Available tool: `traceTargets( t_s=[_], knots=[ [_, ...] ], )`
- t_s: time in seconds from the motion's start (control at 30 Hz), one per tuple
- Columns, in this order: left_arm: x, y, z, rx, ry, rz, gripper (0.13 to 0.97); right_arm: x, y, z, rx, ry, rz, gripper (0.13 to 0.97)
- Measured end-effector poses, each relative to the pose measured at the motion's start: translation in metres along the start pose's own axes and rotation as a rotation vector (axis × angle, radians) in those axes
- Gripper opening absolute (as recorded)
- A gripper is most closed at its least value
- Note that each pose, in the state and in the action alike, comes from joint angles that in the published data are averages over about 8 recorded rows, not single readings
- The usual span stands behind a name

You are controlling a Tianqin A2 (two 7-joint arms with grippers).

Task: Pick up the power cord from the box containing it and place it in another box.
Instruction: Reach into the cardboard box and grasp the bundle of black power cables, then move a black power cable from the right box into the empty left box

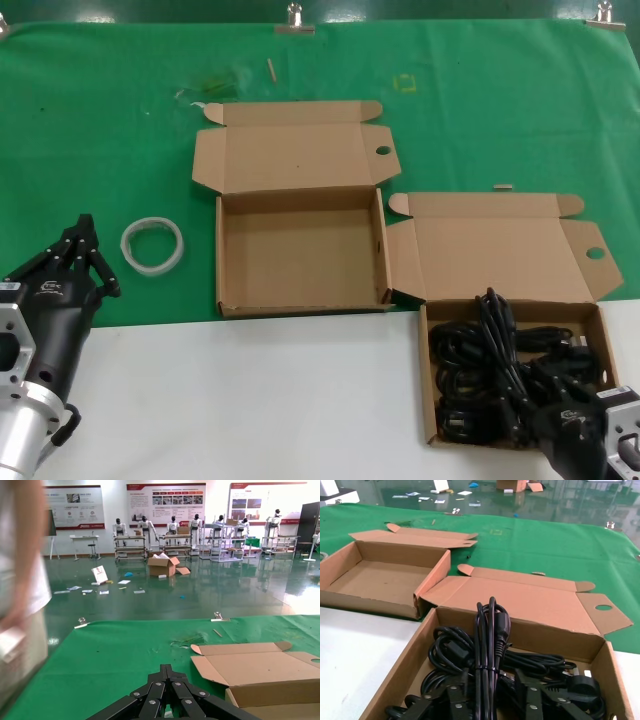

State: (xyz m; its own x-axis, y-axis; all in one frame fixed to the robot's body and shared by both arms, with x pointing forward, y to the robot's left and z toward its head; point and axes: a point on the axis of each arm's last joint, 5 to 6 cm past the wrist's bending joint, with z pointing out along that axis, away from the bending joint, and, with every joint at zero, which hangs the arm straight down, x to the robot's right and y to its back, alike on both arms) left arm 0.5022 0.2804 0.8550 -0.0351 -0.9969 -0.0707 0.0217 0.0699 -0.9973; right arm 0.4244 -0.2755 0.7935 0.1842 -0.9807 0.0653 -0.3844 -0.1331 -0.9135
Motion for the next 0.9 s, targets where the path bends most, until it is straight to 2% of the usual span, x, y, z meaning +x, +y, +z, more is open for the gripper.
traceTargets(
  t_s=[0.27, 0.57, 0.9],
  knots=[
    [0.0, 0.0, 0.0, 0.0, 0.0, 0.0, 0.14, 0.001, -0.002, -0.002, 0.001, 0.007, 0.003, 0.279],
    [0.0, 0.0, 0.0, 0.0, 0.0, 0.0, 0.14, 0.001, -0.006, -0.002, 0.012, 0.01, 0.006, 0.194],
    [0.0, 0.0, 0.0, 0.0, 0.0, 0.0, 0.14, 0.004, -0.022, -0.014, 0.044, 0.02, 0.007, 0.192]
  ],
)
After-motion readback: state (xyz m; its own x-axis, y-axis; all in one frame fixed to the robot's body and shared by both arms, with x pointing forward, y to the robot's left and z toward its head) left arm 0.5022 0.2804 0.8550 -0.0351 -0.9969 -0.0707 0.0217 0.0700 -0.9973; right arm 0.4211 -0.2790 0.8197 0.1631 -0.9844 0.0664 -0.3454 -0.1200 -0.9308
